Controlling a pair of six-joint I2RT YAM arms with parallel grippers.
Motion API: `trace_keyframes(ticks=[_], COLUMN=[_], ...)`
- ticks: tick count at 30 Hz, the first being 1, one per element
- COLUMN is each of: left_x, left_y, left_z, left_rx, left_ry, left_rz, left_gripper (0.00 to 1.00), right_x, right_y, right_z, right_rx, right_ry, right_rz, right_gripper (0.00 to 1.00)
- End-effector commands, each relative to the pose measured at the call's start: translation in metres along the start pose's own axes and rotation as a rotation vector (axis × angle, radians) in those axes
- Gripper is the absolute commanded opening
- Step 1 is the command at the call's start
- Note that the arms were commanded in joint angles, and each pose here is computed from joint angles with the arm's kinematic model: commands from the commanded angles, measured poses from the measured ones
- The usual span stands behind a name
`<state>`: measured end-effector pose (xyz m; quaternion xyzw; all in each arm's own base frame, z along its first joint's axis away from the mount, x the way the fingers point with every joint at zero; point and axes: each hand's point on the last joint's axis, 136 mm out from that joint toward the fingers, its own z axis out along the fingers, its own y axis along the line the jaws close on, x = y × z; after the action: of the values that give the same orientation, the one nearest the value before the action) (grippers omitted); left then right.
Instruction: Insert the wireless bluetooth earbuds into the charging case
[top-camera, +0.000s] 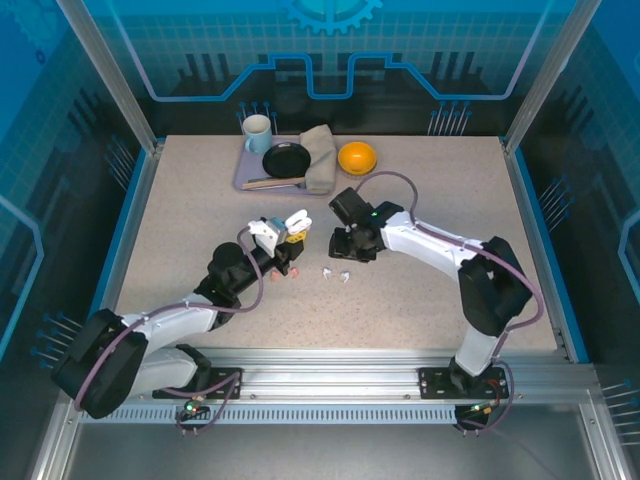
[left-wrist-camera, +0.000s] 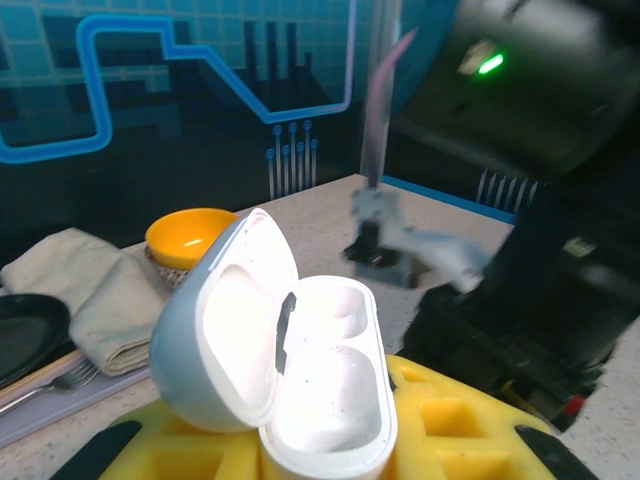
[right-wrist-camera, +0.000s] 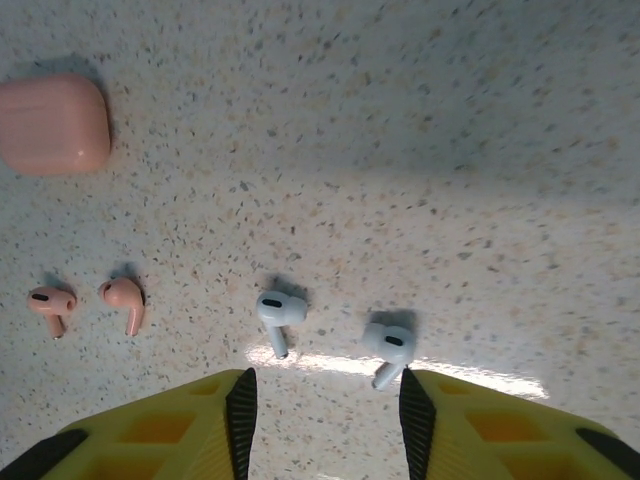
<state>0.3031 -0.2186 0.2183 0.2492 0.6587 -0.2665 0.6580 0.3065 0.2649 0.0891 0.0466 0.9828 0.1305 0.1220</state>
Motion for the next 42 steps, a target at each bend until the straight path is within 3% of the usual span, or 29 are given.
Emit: trace_keyframes(ticks=[1, 11, 24, 42], left_x=[-0.019, -0.047, -0.066, -0.061], left_y=[-0.017, 0.027, 0.032, 0.031], left_z=[-0.006, -0.012, -0.011, -0.009], left_rx=[0.083, -0.087, -0.091, -0.077], left_ry=[-0.066, -0.156, -0.196, -0.176], left_rz=[0.072, 0.046, 0.021, 0.011], left_gripper=[0.00, 0.00, 0.00, 0.00], right_x=[0.004, 0.012, 0.026, 0.028], right_y=[0.009, 0.013, 0.015, 0.019], right_z=[0.005, 0.027, 0.052, 0.072], right_rx=[0.049, 0.185, 0.232, 0.235], right_ry=[0.015, 0.041, 0.081, 0.099], right_rz=[0.033, 0.115, 0.175, 0.139], right_gripper=[0.44, 0.42, 0.42, 0.43])
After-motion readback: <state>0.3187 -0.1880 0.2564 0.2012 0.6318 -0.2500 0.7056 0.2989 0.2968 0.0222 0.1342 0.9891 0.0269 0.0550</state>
